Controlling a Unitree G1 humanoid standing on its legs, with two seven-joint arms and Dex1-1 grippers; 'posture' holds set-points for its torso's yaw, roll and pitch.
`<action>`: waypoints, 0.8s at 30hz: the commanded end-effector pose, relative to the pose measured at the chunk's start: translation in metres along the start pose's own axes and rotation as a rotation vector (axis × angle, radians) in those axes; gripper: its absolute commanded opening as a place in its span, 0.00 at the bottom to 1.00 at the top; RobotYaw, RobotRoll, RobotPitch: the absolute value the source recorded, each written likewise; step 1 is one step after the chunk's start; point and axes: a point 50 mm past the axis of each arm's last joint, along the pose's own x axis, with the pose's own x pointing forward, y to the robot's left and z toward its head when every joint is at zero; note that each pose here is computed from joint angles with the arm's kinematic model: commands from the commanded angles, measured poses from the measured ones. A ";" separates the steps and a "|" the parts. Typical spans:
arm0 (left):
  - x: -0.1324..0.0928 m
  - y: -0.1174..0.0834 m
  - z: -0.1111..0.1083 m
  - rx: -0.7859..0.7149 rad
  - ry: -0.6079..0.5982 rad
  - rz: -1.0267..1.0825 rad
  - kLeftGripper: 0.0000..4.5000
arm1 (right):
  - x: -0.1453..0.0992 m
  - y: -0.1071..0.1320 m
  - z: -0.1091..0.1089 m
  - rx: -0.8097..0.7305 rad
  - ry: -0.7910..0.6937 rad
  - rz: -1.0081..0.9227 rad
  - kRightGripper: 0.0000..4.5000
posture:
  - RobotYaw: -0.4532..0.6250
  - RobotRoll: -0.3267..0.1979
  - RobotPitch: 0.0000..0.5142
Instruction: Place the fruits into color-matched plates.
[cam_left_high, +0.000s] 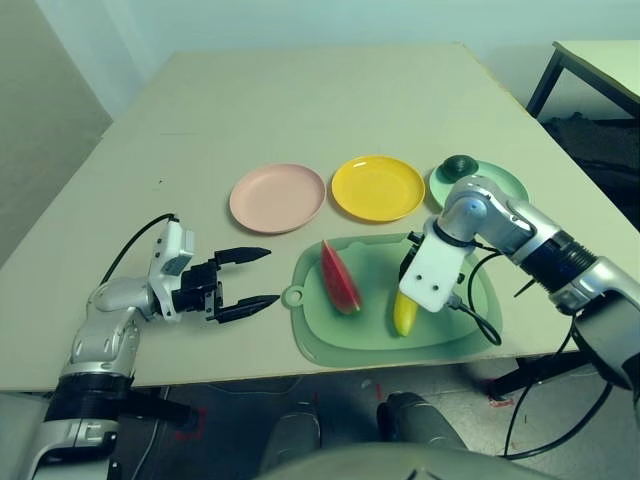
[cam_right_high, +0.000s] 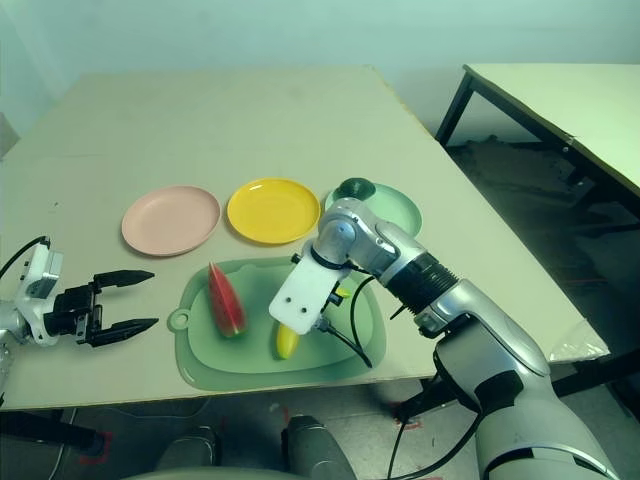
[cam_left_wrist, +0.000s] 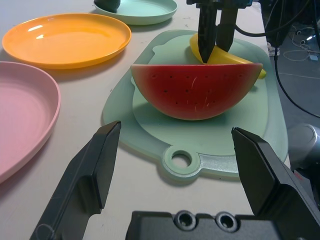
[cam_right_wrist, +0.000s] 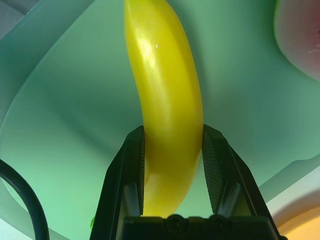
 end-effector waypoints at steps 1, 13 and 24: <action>0.000 0.001 -0.001 0.005 0.006 -0.005 1.00 | 0.000 0.007 -0.001 0.010 0.001 0.017 0.36 | 0.38 0.62 0.10; 0.000 0.006 -0.001 -0.023 -0.021 0.042 1.00 | -0.039 0.008 -0.026 0.230 0.053 -0.038 0.36 | 0.36 0.62 0.09; 0.000 -0.001 0.016 0.012 -0.037 -0.142 1.00 | -0.093 -0.034 -0.052 0.370 0.127 -0.278 0.36 | 0.35 0.62 0.09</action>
